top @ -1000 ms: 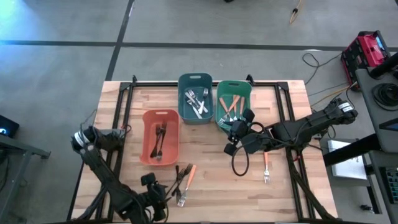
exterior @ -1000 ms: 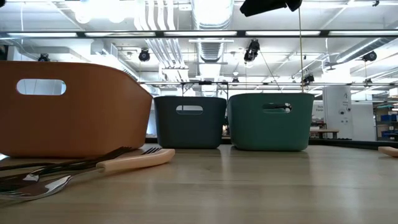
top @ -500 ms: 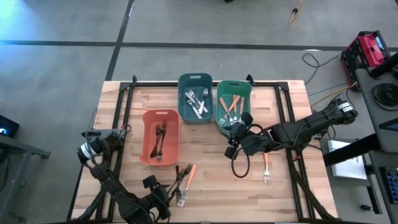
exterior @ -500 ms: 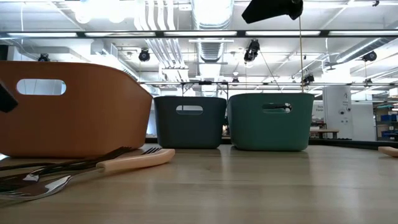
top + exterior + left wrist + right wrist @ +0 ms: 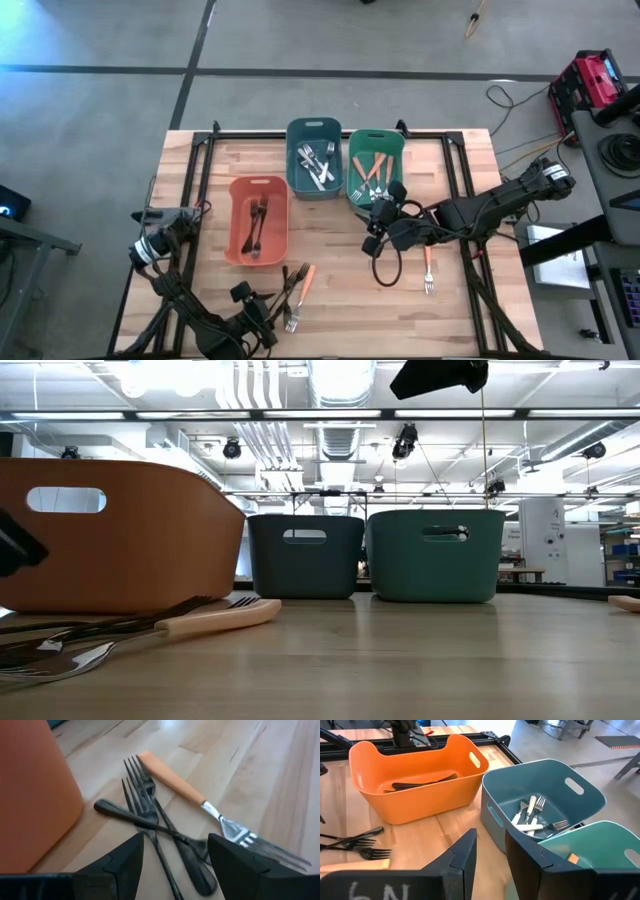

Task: Sort silverware by color (type)
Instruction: Put the black fork into the orange bin

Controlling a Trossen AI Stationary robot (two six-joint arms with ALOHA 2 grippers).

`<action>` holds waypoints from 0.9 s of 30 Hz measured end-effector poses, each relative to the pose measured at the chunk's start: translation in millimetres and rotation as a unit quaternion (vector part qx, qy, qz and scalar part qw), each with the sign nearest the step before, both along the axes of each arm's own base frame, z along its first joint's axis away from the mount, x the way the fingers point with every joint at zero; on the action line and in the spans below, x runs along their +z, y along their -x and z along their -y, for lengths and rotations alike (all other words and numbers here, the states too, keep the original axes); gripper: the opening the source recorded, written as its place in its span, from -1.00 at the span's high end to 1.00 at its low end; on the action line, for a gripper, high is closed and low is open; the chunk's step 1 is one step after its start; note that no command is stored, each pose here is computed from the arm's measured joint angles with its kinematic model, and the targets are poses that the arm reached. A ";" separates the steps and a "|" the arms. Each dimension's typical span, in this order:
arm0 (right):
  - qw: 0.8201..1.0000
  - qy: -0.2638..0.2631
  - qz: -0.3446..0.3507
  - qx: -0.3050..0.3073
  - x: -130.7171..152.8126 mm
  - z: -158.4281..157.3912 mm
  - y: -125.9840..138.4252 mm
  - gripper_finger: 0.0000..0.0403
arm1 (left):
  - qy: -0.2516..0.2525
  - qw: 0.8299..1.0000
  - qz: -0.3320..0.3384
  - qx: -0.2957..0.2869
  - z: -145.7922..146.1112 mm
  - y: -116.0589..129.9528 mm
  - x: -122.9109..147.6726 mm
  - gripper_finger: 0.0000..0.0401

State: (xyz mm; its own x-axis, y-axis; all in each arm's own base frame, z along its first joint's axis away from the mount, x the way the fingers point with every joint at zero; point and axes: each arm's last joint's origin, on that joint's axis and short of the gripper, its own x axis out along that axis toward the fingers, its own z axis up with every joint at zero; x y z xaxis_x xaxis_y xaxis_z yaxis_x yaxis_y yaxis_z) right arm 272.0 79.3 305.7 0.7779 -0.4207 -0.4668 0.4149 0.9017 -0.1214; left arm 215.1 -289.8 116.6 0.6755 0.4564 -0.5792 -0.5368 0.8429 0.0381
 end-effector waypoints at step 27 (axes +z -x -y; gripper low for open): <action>0.999 -0.028 0.005 -0.017 -8.7 -1.2 2.0 0.54 | 0.026 0.999 -0.027 0.015 -17.3 19.4 -31.4 0.15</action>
